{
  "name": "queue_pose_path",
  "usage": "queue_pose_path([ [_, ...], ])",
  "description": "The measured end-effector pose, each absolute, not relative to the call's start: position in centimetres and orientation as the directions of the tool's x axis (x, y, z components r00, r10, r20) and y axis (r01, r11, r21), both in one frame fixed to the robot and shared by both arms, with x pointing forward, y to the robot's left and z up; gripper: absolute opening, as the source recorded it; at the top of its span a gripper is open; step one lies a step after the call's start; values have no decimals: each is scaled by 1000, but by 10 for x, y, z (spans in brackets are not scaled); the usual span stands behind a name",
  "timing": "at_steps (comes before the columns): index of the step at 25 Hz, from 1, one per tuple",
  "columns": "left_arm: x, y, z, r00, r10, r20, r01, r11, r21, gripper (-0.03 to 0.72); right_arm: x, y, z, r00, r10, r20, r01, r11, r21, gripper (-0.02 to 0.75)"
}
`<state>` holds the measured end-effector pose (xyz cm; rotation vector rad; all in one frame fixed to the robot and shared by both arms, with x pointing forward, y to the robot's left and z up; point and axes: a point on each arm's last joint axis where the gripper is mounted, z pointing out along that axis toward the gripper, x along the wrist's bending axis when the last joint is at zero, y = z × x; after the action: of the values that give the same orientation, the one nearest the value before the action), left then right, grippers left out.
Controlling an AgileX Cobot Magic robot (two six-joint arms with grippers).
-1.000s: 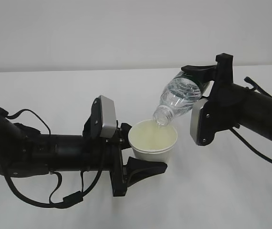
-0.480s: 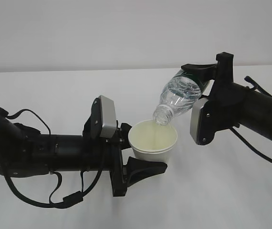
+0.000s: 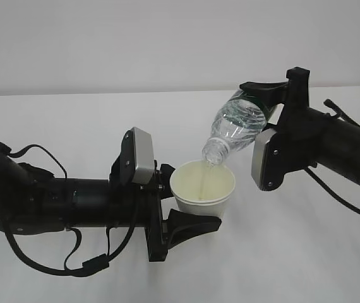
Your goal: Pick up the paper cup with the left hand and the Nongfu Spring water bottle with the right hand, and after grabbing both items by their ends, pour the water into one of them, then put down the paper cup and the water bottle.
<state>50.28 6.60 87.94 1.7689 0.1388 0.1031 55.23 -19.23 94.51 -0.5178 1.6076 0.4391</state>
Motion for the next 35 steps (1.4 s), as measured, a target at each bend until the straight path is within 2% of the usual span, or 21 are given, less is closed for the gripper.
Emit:
queue_pose_path([
  [35, 502, 66, 879, 989, 145, -5, 35, -200, 979, 486, 553, -193, 946, -56, -69, -996, -561, 827, -26, 456],
])
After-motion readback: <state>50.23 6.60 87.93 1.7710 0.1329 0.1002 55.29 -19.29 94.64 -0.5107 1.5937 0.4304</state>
